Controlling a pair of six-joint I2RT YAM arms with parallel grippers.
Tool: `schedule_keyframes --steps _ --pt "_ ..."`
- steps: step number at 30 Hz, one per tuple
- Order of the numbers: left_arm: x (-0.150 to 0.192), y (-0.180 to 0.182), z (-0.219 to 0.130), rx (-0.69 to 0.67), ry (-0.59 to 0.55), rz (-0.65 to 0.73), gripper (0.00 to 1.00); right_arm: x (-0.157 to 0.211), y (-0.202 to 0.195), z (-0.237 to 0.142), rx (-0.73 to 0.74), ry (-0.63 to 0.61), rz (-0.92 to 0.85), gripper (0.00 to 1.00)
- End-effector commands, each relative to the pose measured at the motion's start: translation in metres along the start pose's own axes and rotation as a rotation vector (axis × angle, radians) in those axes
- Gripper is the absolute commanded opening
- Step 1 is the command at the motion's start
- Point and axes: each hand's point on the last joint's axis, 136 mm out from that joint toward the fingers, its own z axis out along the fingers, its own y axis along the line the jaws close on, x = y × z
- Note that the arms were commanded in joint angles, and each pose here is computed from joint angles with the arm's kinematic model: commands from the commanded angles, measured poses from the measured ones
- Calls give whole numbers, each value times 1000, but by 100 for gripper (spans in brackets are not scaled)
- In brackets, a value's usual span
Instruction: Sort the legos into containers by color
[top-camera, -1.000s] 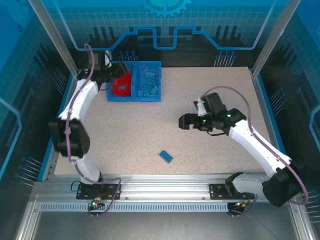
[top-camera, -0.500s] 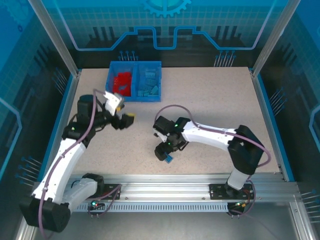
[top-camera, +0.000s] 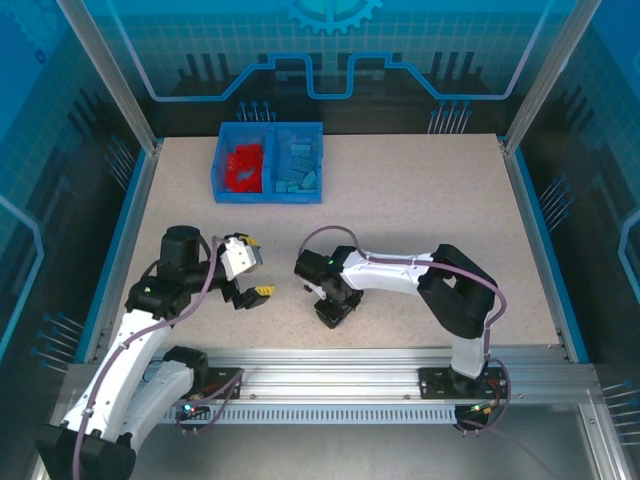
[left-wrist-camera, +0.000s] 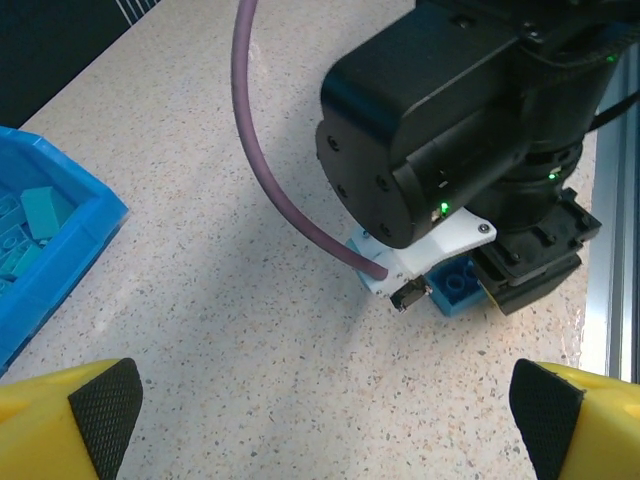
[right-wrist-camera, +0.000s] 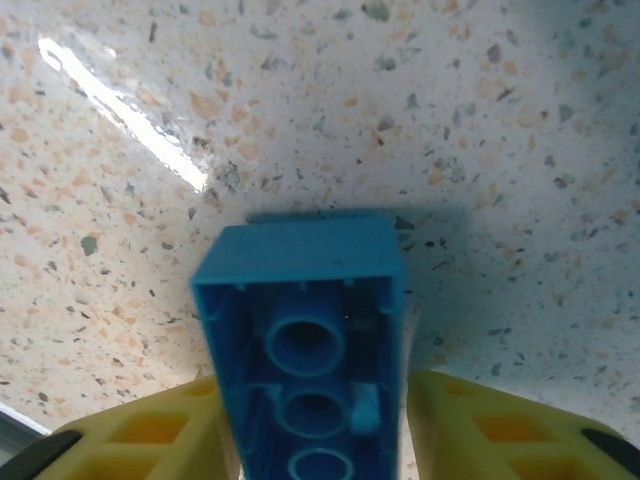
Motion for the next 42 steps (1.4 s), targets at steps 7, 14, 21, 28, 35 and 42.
schedule_keyframes --steps 7,14,21,28,35,42 --pt "-9 -4 3 3 -101 147 99 -38 -11 -59 -19 -224 26 27" --pt "-15 8 12 -58 -206 118 99 -137 -69 -149 -42 -583 175 28" --pt "-4 24 14 -154 -166 91 99 -231 -145 -183 21 -750 306 28" --pt "0 28 15 -171 -156 70 99 -315 -194 -162 -34 -819 384 28" --pt "2 26 17 -161 -160 45 99 -371 -204 -164 -173 -1023 402 31" --pt "0 27 17 -158 -171 33 99 -396 -208 -197 -234 -1214 418 56"
